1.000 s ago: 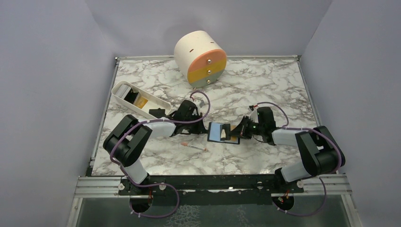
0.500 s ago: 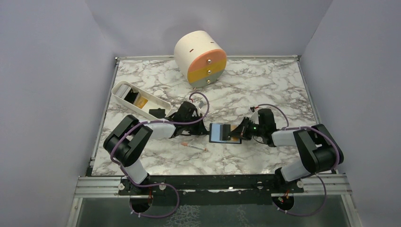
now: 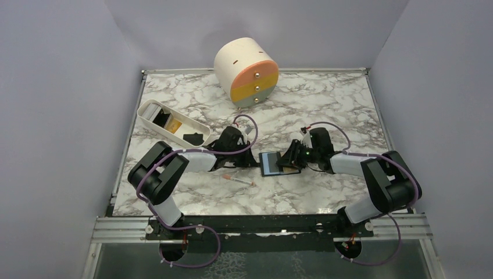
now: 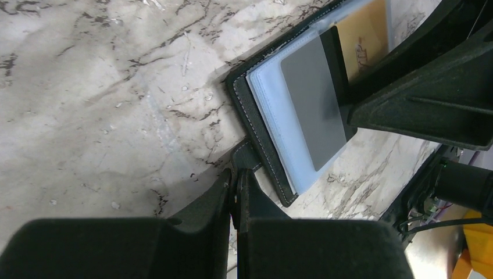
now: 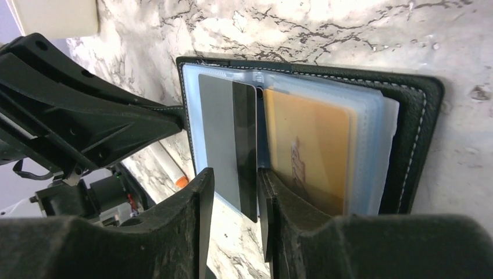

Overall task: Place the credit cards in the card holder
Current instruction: Insert the credit card into the card holder.

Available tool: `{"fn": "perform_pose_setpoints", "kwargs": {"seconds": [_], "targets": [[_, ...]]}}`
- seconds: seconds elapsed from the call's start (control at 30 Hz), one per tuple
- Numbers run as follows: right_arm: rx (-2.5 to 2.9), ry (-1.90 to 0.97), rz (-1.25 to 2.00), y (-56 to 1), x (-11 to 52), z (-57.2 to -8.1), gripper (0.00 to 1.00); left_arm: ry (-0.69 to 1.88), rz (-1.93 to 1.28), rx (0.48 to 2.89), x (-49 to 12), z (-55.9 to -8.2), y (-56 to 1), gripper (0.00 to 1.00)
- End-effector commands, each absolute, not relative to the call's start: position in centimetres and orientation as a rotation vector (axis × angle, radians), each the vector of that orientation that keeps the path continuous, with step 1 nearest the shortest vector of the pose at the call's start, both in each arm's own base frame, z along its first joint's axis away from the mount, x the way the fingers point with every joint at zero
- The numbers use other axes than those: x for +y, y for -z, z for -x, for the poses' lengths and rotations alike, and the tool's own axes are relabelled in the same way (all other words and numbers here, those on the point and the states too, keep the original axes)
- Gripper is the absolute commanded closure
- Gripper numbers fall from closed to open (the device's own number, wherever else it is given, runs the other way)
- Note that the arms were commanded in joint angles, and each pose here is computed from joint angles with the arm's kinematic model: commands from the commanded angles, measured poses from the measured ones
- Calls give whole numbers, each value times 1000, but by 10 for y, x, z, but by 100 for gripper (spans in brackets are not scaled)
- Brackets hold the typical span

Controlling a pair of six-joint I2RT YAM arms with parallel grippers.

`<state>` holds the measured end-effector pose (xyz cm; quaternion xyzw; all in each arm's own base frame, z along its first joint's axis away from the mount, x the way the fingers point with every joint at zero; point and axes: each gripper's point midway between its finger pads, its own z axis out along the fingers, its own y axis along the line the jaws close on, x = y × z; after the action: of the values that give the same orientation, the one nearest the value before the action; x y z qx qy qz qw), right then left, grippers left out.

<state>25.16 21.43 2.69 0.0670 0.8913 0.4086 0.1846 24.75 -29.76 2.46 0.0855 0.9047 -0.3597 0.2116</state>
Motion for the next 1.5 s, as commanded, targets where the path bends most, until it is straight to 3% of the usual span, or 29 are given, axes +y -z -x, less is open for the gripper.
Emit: {"fn": "perform_pose_setpoints", "kwargs": {"seconds": [0.0, 0.3, 0.53, 0.77, 1.1, 1.2, 1.33, 1.47], "targets": [[2577, -935, -190, -18, 192, -250, 64, 1042, -279, 2509, -303, -240, -24, 100], [2579, -922, -143, -25, 201, -253, 55, 1049, -276, 2502, -303, -240, -24, 100], [2563, -950, -55, -31, 225, -253, 73, 1047, -279, 2500, -305, -243, -24, 100], [2600, -890, -28, -23, 232, -251, 76, 1004, -276, 2495, -300, -252, -27, 100], [2586, -828, 2, -36, 223, -250, 59, 936, -265, 2467, -283, -272, -36, 100], [2560, -865, 15, -39, 226, -248, 58, 949, -261, 2456, -283, -274, -42, 93], [2513, -898, 9, -40, 226, -247, 58, 996, -255, 2401, -288, -276, -57, 72], [2496, -883, 9, -45, 225, -250, 62, 1056, -266, 2354, -296, -278, -79, 59]]}}
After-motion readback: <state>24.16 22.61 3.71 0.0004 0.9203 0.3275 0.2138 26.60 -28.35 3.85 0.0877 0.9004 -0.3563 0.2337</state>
